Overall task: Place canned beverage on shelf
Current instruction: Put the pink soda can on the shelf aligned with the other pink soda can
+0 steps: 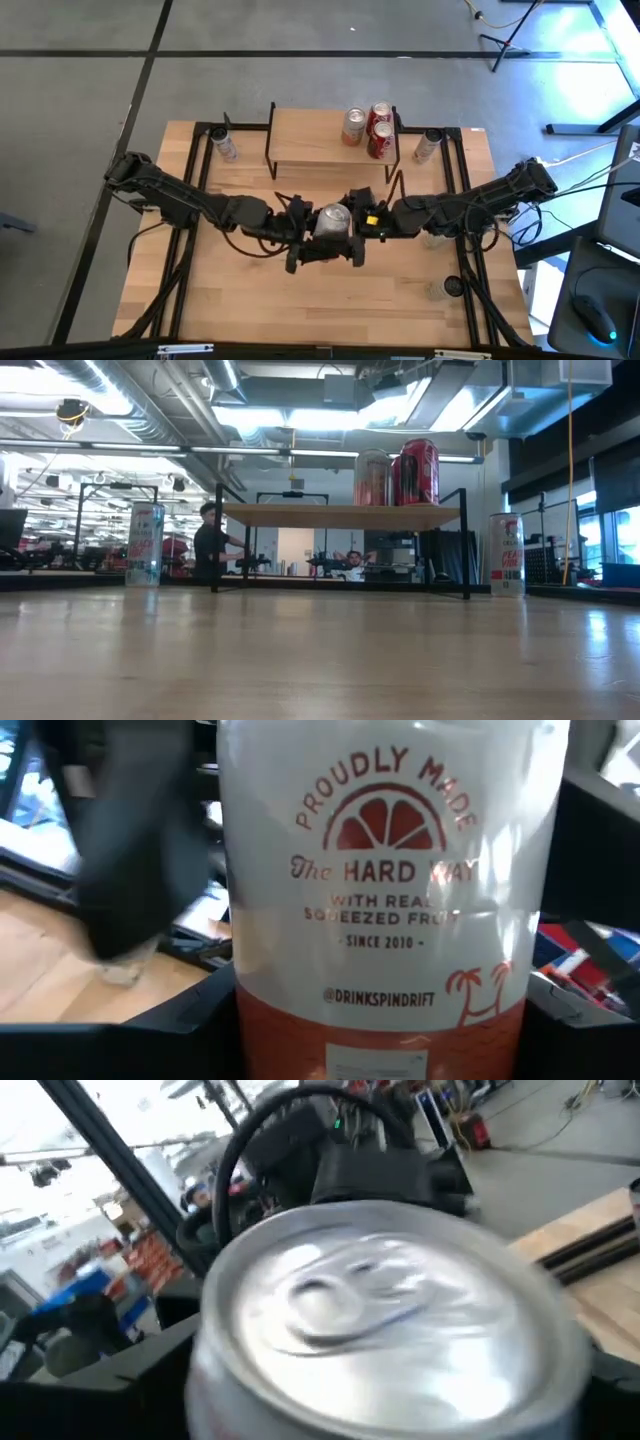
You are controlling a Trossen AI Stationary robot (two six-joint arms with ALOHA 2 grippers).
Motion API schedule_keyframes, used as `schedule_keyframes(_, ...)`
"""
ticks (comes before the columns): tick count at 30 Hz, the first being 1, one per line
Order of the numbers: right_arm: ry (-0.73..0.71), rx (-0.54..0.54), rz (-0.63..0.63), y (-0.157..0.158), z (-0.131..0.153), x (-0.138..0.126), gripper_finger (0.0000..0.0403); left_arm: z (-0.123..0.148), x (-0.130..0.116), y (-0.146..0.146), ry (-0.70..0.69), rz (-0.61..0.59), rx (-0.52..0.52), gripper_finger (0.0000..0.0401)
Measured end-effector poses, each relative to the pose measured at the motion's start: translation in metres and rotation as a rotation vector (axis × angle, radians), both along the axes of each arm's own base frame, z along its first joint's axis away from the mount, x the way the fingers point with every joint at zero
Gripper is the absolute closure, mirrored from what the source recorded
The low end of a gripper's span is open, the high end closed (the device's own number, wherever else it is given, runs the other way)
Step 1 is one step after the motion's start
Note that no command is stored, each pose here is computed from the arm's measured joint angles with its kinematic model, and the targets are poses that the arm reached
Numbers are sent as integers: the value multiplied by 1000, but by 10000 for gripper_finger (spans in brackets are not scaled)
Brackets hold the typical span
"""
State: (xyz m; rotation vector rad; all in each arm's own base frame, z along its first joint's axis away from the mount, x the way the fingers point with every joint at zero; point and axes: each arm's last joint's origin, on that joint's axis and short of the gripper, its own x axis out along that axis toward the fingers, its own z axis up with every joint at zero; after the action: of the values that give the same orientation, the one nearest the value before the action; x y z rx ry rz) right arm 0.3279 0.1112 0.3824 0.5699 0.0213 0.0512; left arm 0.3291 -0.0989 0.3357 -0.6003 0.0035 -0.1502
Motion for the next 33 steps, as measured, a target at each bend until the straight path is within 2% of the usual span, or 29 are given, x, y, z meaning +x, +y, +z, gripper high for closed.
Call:
schedule_keyframes(7, 6, -57, -26, -1, 0, -1, 127, 0, 0, 1, -7, 42, 34, 132)
schedule_keyframes(13, 30, -90, -20, -2, -1, -3, 131, -3, 0, 3, 37, 25, 31, 103)
schedule_keyframes(17, 66, -197, -16, -4, 1, -11, 131, -3, -5, 4, 90, 25, 21, 74)
schedule_keyframes(22, 159, -321, 69, 0, 3, -33, 131, 5, -30, 9, 221, -11, 46, 57)
schedule_keyframes(26, 366, -442, 41, 7, -20, -41, 131, 7, -50, 15, 338, 11, 29, 55)
schedule_keyframes(31, 445, -487, -10, 8, -67, -33, 131, 7, -61, 13, 402, 16, -9, 54)
schedule_keyframes(33, 455, -504, -66, 7, -91, -31, 131, 6, -62, 10, 412, 23, -5, 54)
